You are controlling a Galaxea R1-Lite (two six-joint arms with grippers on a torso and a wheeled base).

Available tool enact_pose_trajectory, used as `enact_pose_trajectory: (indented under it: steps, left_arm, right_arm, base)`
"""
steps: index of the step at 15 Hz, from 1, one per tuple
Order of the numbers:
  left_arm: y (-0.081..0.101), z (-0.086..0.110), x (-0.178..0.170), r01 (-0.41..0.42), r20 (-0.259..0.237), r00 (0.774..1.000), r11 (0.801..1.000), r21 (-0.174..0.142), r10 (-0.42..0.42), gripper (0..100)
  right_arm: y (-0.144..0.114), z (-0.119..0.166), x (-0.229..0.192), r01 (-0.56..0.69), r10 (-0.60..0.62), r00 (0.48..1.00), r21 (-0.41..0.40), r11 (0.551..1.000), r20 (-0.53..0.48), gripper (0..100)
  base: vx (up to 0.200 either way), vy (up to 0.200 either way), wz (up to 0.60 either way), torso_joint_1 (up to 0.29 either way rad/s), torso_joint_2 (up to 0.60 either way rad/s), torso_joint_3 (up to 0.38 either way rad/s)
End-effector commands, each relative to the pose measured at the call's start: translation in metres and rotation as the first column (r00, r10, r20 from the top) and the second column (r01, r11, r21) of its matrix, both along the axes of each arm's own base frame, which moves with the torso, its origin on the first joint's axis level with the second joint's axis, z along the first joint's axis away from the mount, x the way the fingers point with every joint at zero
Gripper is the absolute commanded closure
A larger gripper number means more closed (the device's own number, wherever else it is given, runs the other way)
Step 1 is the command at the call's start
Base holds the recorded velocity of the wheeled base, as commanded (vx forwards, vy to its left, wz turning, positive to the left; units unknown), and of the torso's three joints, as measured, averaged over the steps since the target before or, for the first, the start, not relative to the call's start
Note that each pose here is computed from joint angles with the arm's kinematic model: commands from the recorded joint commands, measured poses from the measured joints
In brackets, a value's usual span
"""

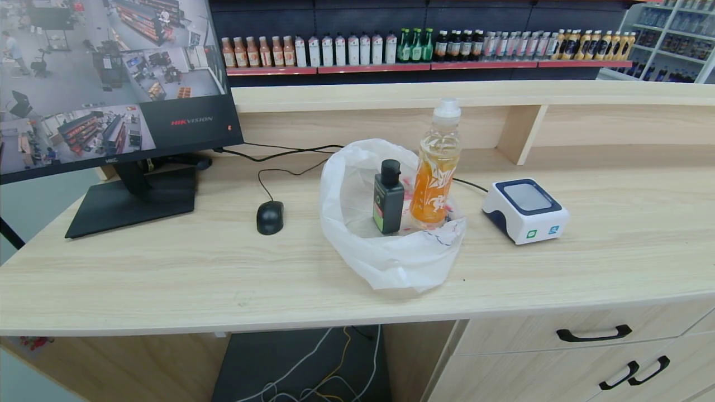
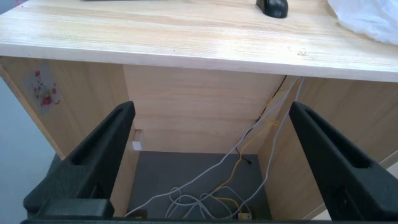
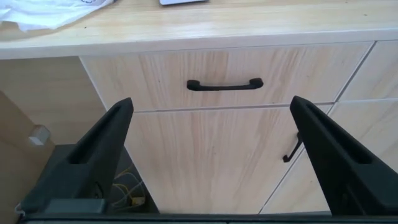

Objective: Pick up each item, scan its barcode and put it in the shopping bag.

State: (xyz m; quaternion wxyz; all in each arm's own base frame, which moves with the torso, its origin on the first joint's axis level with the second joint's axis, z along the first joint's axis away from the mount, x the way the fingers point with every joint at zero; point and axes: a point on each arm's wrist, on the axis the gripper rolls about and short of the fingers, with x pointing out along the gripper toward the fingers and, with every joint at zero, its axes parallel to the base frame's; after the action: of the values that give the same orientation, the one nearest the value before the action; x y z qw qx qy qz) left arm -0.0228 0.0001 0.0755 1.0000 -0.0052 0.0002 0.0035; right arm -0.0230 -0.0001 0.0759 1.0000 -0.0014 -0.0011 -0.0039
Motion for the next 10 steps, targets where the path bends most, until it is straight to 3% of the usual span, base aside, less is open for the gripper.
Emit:
enact_pose_trajectory:
  steps: [1,10]
  left_arm:
    - [0.0000,0.0000,0.0000,-0.001,0.000,1.000,1.000,0.000,0.001,0]
    - [0.0000,0.0000,0.0000,0.001,0.000,1.000,1.000,0.000,-0.001,0]
  right_arm:
    - [0.0000,0.0000,0.0000,0.000,0.000,1.000,0.000,1.000,-0.001,0]
    - [0.0000,0.0000,0.0000,0.000,0.000,1.000,0.000,1.000,-0.001,0]
  base:
    - [0.000,0.000,0.00,0.000,0.00,0.000]
    - [0.000,0.000,0.00,0.000,0.00,0.000]
